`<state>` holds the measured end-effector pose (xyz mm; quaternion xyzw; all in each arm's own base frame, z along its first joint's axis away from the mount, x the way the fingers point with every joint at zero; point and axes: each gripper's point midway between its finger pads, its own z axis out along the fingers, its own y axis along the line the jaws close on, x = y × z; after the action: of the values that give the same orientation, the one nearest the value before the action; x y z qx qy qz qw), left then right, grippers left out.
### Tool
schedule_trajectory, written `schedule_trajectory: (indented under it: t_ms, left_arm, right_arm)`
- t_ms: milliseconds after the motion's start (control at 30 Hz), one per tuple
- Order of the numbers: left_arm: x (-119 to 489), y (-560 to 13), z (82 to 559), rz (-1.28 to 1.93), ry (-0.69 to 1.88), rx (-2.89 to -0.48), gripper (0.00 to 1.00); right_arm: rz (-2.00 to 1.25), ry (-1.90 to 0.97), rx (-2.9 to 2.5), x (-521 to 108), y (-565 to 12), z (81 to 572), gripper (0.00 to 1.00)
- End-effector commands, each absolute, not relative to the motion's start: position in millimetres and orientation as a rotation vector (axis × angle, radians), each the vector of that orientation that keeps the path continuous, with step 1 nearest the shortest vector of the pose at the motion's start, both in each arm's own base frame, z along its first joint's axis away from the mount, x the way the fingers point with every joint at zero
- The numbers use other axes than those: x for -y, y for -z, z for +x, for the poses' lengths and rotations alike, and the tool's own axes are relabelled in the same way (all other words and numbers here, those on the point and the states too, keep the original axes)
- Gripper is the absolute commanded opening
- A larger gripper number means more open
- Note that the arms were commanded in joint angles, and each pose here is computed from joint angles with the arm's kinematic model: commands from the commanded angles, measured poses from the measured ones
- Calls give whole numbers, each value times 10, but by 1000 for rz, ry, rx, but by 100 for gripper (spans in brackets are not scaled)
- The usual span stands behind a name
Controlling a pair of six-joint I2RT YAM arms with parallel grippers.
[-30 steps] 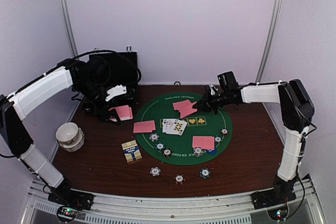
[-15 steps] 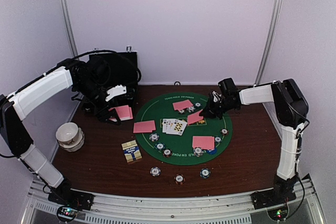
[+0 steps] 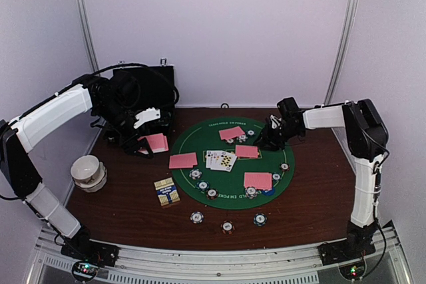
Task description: Distribute texas hold em gaming equipment
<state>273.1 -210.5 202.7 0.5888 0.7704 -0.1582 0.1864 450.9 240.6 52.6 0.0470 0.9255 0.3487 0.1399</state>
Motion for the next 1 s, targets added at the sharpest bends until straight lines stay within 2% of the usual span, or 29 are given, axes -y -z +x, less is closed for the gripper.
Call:
schedule_trajectory:
  t_ms: [0,333,567,733,967]
  left_arm:
    - [2136,-2148,2727,1642,465,-2125,0]
    - [2119,-2094,2705,1649,465,-2138,0]
    - [2162,-2084,2713,1639,494,-2130,0]
    - [2178,-2086,2730,1636,500,-2128,0]
    - [2185,-2082,2731,1634,502,-2122,0]
  right_arm:
    - [99,-952,-2657,-2347,-762,4551,39]
    - [35,-886,-2609,-2360,-1267,4434,68]
    - [-68,-1021,-2470,-2935,-1867,4195,84]
    - [-151,-1226,-2395,-3499,-2192,3915,88]
    - [-242,-1541,-2330,-4309,-2363,3495,90]
